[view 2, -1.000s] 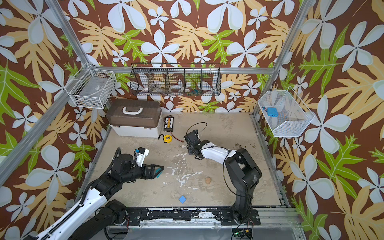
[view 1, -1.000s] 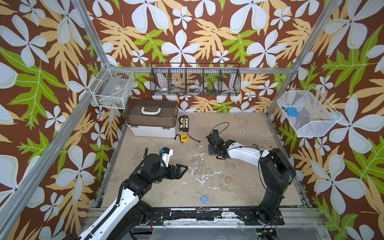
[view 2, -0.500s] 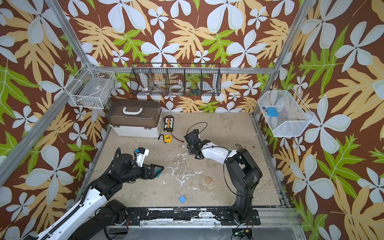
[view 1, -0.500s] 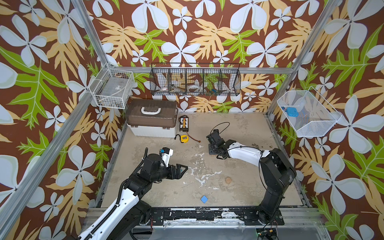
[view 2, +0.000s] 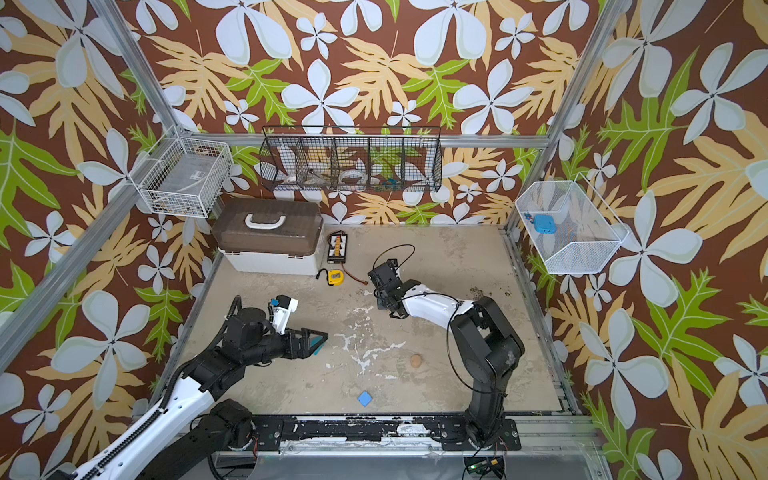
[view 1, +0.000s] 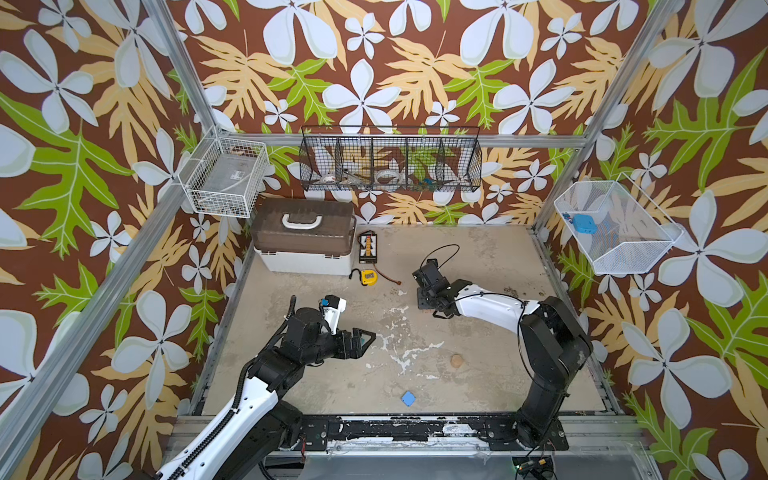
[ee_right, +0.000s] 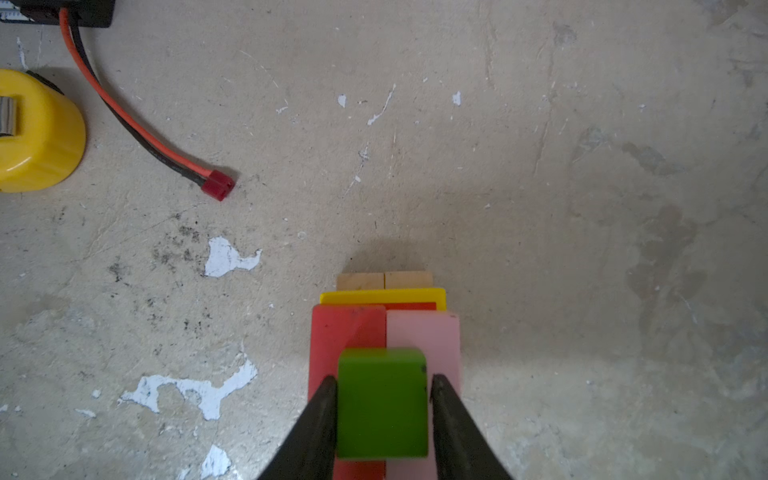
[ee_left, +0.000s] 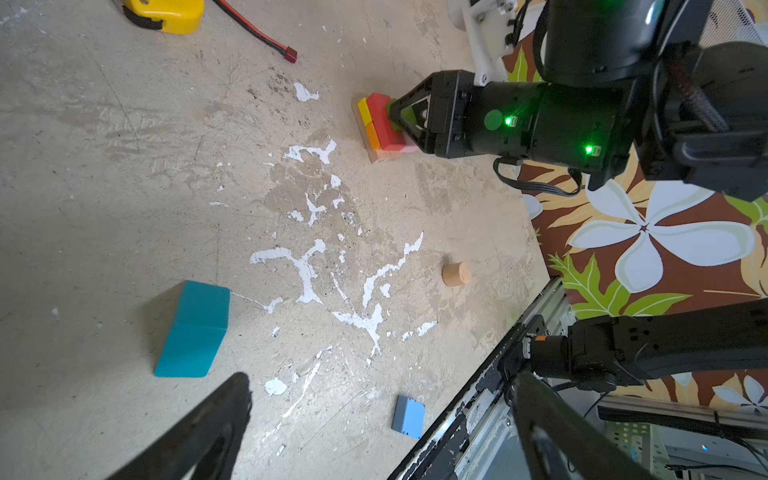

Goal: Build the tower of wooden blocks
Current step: 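Lower the green cube onto the red and pink blocks and release it, then move the right gripper toward the robot and grasp the tan wooden cylinder, then lift the tan cylinder and carry it above the tower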

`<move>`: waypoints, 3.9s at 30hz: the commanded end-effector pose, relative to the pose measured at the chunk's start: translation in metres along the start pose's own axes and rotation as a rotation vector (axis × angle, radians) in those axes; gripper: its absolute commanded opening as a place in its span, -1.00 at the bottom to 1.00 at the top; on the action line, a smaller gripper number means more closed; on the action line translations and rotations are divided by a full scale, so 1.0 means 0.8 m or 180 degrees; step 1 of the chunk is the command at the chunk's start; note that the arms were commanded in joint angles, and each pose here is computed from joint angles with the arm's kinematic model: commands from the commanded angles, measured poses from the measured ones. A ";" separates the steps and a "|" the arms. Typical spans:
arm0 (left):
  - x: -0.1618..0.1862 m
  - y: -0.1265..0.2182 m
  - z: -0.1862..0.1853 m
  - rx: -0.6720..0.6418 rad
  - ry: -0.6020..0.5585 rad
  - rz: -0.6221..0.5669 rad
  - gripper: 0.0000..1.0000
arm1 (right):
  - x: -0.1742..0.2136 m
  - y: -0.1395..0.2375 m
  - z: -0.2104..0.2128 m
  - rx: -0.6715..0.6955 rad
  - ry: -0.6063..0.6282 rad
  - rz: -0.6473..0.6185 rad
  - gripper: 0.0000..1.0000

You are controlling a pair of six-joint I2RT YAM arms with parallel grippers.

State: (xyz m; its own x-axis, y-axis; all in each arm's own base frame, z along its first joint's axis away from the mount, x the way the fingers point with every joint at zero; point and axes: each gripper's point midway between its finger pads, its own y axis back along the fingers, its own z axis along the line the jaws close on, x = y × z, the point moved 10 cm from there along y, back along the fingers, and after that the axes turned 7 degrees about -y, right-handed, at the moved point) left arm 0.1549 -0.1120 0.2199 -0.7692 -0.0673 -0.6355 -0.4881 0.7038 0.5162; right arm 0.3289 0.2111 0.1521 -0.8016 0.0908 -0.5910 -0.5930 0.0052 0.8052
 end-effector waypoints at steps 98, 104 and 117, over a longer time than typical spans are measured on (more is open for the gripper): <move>0.000 -0.006 0.006 -0.0136 0.0045 -0.0021 0.99 | 0.137 0.183 -0.084 -0.0338 0.0110 -0.0073 -0.58; 0.000 -0.006 0.006 -0.0122 0.0043 -0.0016 0.99 | 0.032 0.260 -0.064 -0.0251 0.0277 -0.0736 -0.58; -0.002 -0.005 0.004 -0.0099 0.0027 -0.0023 0.99 | -0.046 0.187 -0.057 -0.0149 -0.0082 -0.0820 -0.71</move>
State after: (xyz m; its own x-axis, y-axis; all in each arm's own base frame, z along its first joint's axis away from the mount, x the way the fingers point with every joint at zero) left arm 0.1577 -0.1111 0.2135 -0.7755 -0.0737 -0.6271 -0.5040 0.6704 0.5446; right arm 0.2595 0.1637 0.3024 -0.6395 0.1248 -0.7586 -0.7679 -0.0562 0.6381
